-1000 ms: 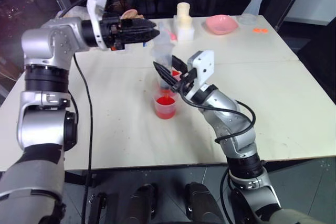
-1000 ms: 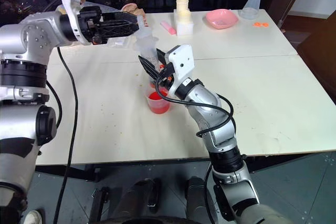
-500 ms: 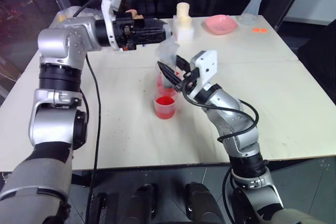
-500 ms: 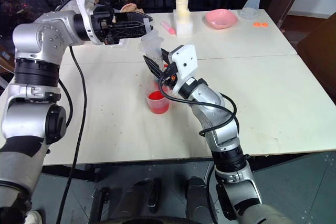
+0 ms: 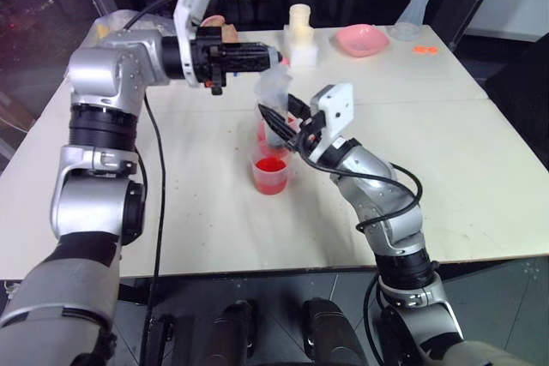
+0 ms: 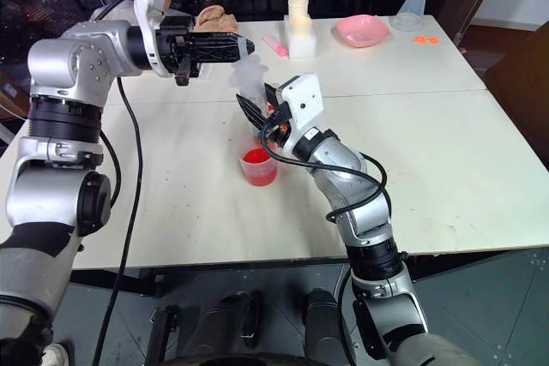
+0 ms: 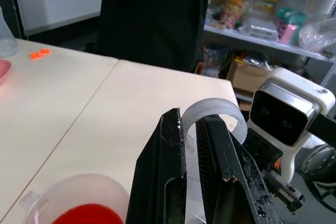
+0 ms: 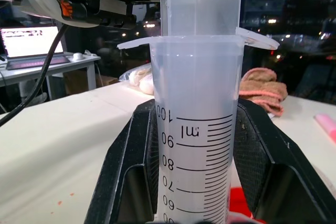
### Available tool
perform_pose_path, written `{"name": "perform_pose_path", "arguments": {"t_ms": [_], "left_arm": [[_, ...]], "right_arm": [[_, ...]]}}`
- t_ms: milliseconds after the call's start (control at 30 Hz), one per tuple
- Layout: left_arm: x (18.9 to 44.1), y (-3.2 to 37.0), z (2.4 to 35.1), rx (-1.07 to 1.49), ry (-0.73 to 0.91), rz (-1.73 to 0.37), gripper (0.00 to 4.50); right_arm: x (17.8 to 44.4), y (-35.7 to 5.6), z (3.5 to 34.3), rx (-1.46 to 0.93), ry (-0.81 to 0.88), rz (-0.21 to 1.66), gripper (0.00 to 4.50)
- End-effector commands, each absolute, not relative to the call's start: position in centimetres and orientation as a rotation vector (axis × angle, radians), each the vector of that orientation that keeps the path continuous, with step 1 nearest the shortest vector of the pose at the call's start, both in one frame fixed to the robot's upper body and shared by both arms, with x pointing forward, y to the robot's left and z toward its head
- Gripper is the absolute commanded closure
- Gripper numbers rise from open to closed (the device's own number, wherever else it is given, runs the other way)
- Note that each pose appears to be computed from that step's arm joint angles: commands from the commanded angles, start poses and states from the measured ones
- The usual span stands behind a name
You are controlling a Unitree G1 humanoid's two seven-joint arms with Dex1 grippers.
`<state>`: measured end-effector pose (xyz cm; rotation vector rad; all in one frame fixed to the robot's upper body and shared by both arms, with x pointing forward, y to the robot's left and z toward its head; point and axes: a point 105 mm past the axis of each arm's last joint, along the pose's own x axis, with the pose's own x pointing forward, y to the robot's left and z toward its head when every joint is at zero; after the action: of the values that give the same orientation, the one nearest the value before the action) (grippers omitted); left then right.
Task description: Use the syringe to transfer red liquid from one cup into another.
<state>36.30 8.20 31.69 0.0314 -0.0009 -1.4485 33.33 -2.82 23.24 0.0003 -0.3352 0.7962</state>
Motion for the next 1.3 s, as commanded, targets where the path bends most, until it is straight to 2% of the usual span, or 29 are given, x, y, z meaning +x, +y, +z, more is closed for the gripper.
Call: {"name": "perform_pose_path", "arguments": {"t_ms": [33, 367, 667, 800, 1067, 1300], "left_arm": [[35.4, 7.0, 31.8, 0.063, 0.000, -1.516, 4.18], [34.9, 6.4, 30.7, 0.049, 0.035, -1.547, 4.18], [34.9, 6.6, 30.8, 0.015, 0.054, -1.539, 4.18], [35.1, 7.0, 31.6, -0.031, 0.052, -1.519, 3.09], [35.4, 9.4, 31.6, 0.026, 0.027, -1.420, 1.42], [36.0, 14.3, 33.5, -0.123, -0.055, -1.218, 1.42]], "right_arm": [[31.9, -1.9, 26.9, 0.050, -0.447, 0.844, 3.14], [31.5, -1.9, 28.9, 0.099, -0.464, 0.862, 3.14], [31.5, -2.0, 28.9, 0.097, -0.448, 0.867, 3.14], [31.5, -2.1, 28.8, 0.096, -0.441, 0.870, 3.14], [31.6, -2.4, 28.8, 0.100, -0.428, 0.866, 3.14], [32.4, -3.9, 29.0, 0.192, -0.372, 0.833, 3.14]]}}
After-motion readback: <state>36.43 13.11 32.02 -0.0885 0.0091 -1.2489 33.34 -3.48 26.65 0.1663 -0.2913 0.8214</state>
